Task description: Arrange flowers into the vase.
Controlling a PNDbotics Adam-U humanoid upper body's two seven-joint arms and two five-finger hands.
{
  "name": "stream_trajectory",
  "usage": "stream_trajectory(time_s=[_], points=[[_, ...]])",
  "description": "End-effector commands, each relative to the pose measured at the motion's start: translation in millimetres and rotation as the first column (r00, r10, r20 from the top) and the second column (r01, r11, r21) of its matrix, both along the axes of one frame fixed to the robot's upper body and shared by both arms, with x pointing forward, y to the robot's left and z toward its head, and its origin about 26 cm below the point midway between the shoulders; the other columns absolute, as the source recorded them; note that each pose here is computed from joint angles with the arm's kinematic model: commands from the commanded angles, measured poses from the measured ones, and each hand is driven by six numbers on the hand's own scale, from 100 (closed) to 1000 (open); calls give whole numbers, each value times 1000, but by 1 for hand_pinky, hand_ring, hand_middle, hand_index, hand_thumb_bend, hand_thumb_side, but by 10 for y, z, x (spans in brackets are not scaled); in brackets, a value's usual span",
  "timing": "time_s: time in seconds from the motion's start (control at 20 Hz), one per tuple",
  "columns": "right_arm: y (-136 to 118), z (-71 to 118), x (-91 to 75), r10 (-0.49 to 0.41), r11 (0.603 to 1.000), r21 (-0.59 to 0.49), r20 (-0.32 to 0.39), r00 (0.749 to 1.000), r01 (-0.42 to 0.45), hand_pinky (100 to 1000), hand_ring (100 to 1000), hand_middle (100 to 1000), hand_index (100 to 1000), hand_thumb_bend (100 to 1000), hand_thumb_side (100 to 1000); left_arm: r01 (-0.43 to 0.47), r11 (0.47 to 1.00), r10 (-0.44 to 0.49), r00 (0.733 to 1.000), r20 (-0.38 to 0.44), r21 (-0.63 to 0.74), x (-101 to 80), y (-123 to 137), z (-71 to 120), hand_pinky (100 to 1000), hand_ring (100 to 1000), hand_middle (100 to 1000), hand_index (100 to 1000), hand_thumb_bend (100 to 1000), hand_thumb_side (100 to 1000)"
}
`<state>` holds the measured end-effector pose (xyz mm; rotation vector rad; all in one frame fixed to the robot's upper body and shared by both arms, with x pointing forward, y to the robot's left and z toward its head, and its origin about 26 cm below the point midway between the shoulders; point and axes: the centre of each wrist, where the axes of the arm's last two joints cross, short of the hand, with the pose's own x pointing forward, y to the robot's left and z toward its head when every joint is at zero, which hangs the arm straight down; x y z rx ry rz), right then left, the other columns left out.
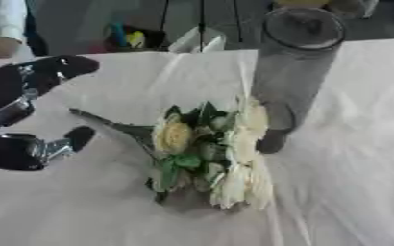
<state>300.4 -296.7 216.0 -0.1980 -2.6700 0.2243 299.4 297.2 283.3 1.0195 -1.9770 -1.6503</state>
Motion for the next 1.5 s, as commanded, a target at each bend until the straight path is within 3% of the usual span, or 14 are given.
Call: stream_trajectory(time_s=[0.05,0.65,0.85,1.5], points=[[-11,90,-31,8,1000,-30,24,1000,-8,677,544,532,771,100,1000,-28,992,27,1000,8,121,-34,-45,108,847,879,913,1000,397,878],[24,76,-26,30,999,-44,6,1000,-30,678,543,531,771,100,1000,-49,963,90,986,-143,265,359,-132,93,852,892,923,1000,525,815],[31,75,-24,34,998,-48,3,999,-34,679,543,530,771,100,1000,-59,957,117,974,-192,283,518,-134,86,830,875,914,1000,564,737],[49,78,-19,40,998,-52,2,999,-40,681,542,528,769,100,1000,-78,963,150,950,-275,256,888,-121,-26,793,847,885,1000,530,743]])
